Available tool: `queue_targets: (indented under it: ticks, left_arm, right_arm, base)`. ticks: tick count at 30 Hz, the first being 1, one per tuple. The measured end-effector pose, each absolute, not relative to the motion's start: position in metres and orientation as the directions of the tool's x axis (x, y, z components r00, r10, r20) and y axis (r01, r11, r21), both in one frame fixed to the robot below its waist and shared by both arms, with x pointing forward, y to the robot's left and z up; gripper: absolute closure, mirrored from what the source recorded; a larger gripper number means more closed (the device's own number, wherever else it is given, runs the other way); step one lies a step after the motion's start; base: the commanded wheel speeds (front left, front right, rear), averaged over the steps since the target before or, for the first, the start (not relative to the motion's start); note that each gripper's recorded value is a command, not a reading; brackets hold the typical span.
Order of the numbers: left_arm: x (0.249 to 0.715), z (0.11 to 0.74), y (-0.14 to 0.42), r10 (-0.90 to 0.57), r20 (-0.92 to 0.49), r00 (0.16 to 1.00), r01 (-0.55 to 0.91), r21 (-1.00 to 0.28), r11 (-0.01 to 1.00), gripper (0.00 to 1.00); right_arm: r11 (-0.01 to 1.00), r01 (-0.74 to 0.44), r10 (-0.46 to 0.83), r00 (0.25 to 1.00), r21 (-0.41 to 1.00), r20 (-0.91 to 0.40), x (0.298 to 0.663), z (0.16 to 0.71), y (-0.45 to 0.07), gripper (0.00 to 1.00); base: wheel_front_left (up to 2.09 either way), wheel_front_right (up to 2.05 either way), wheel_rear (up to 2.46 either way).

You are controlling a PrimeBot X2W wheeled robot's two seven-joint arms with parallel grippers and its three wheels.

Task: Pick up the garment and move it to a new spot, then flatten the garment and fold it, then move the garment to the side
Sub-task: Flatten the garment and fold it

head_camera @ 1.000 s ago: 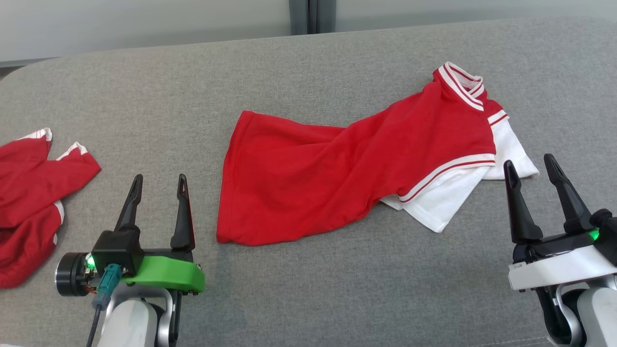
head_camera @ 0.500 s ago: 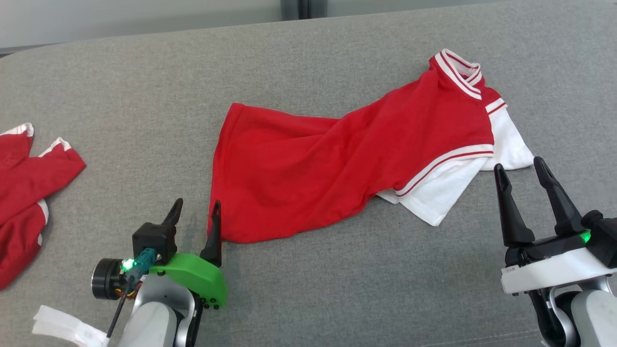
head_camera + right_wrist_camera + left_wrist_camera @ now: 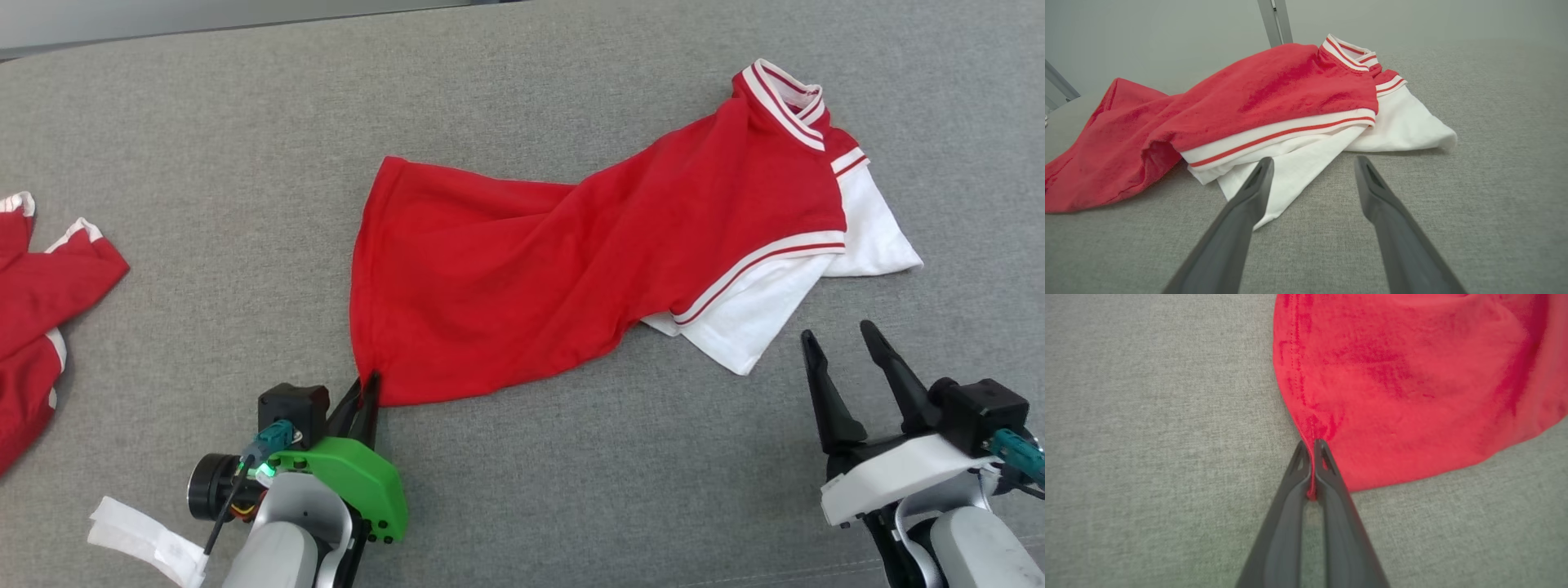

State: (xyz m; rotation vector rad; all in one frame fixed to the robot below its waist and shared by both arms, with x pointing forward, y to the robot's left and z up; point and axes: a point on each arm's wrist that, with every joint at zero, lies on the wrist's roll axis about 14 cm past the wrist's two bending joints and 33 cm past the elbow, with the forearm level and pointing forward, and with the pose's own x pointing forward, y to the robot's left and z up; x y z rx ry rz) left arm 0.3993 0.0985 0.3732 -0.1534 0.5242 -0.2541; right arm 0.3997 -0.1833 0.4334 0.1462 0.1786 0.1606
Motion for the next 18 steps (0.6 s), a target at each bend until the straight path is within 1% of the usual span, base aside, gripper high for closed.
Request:
queue_targets:
  ticks: [7,11,12,13,14,16,18]
  left_arm:
    - [0.405,0.376,0.101,-0.269,-0.452,0.850,0.196,-0.202,0.960,1.00]
    - [0.407,0.377,0.108,-0.241,-0.438,0.866,0.170,-0.197,0.966,1.00]
    - [0.407,0.378,0.110,-0.237,-0.435,0.869,0.165,-0.196,0.967,1.00]
    - [0.408,0.379,0.112,-0.231,-0.424,0.876,0.161,-0.195,0.967,1.00]
    - [0.408,0.381,0.113,-0.226,-0.414,0.881,0.157,-0.194,0.968,1.00]
    - [0.411,0.387,0.115,-0.219,-0.382,0.898,0.154,-0.192,0.969,1.00]
    - [0.417,0.401,0.118,-0.207,-0.321,0.924,0.150,-0.193,0.970,1.00]
  right_arm:
    - [0.955,-0.203,0.262,0.920,0.218,-0.290,0.405,0.386,-0.149,0.00]
    - [0.948,-0.213,0.285,0.901,0.237,-0.328,0.410,0.368,-0.138,0.00]
    - [0.946,-0.215,0.289,0.898,0.243,-0.331,0.411,0.366,-0.136,0.25]
    - [0.943,-0.220,0.297,0.895,0.252,-0.332,0.412,0.364,-0.132,0.78]
    - [0.939,-0.225,0.306,0.891,0.259,-0.335,0.413,0.363,-0.129,1.00]
    - [0.936,-0.231,0.312,0.893,0.265,-0.323,0.416,0.366,-0.128,1.00]
    - [0.935,-0.234,0.309,0.906,0.265,-0.289,0.420,0.376,-0.130,1.00]
  base:
    - [0.00,0.00,0.00]
    - [0.00,0.00,0.00]
    - [0.00,0.00,0.00]
    - [0.00,0.00,0.00]
    - [0.00,0.00,0.00]
    - [0.00,0.00,0.00]
    - [0.00,0.00,0.00]
